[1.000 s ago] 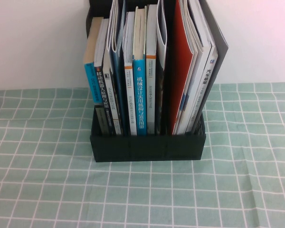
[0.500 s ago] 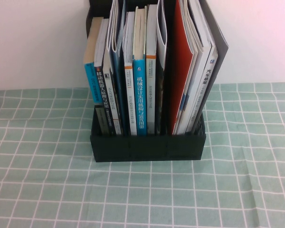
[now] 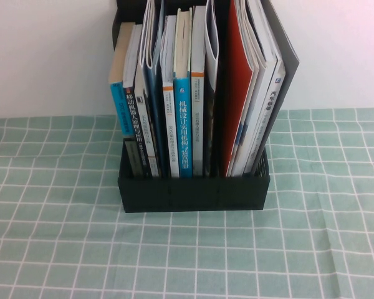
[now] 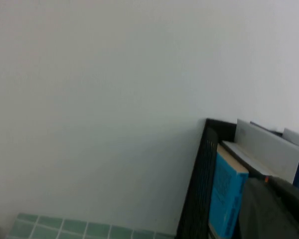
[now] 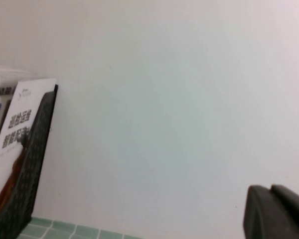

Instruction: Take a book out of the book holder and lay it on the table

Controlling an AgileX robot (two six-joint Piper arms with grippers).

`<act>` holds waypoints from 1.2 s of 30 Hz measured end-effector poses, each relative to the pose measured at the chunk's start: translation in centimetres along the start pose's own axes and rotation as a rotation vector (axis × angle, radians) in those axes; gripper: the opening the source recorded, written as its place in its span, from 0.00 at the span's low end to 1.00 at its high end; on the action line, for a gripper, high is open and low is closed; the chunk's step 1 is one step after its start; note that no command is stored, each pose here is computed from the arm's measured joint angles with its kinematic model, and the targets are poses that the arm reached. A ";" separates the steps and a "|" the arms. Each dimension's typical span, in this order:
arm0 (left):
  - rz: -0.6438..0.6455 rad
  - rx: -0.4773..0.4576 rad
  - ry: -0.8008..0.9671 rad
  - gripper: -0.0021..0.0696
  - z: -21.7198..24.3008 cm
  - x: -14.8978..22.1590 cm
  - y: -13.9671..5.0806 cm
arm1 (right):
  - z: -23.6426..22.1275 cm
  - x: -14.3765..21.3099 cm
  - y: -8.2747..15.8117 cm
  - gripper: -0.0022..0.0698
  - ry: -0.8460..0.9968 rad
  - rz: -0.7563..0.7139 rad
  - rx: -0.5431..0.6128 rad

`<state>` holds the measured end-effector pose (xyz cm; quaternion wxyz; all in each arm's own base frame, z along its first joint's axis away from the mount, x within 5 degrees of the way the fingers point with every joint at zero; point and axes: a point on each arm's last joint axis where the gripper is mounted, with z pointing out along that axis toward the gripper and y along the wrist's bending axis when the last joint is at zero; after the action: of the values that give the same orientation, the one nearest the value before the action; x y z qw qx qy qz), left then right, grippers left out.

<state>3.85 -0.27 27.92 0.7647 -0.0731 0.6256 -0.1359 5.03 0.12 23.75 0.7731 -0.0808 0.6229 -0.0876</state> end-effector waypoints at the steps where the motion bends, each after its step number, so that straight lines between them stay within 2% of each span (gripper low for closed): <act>1: 0.000 -0.006 0.032 0.03 0.1 -0.5 -0.2 | 0.0 -0.4 -0.2 0.03 0.014 -0.006 0.002; 8: -0.092 -0.044 0.286 0.03 3.3 -2.9 -1.3 | 0.6 -3.8 -1.2 0.03 0.075 -0.033 0.013; 12: -0.135 -0.005 0.369 0.03 6.3 -4.6 -2.5 | 2.3 -4.7 -1.5 0.03 0.134 -0.036 -0.004; 16: -0.131 0.114 0.419 0.03 9.7 -6.7 -4.3 | 4.5 -4.7 -1.2 0.03 0.133 -0.041 -0.029; 22: -0.105 0.330 0.447 0.03 14.8 -8.0 -6.6 | 7.6 -4.5 -0.4 0.03 0.057 -0.130 -0.099; 26: -0.077 0.401 0.412 0.03 17.9 -7.3 -7.5 | 9.3 -3.8 0.4 0.03 0.042 -0.109 -0.172; 31: -0.016 0.432 0.408 0.03 19.9 -5.1 -10.3 | 10.9 -2.8 1.5 0.03 0.036 -0.094 -0.266; 33: -0.007 0.428 0.415 0.03 20.5 -4.0 -11.9 | 11.5 -2.3 1.8 0.03 0.038 -0.079 -0.292; 36: 0.029 0.469 0.441 0.03 20.9 -2.1 -15.4 | 12.3 -1.5 2.3 0.03 0.043 -0.059 -0.327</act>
<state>22.09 -15.47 38.56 0.6085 0.1453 0.7289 -0.2781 16.85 2.90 27.25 0.7332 -0.2220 0.6427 -0.0093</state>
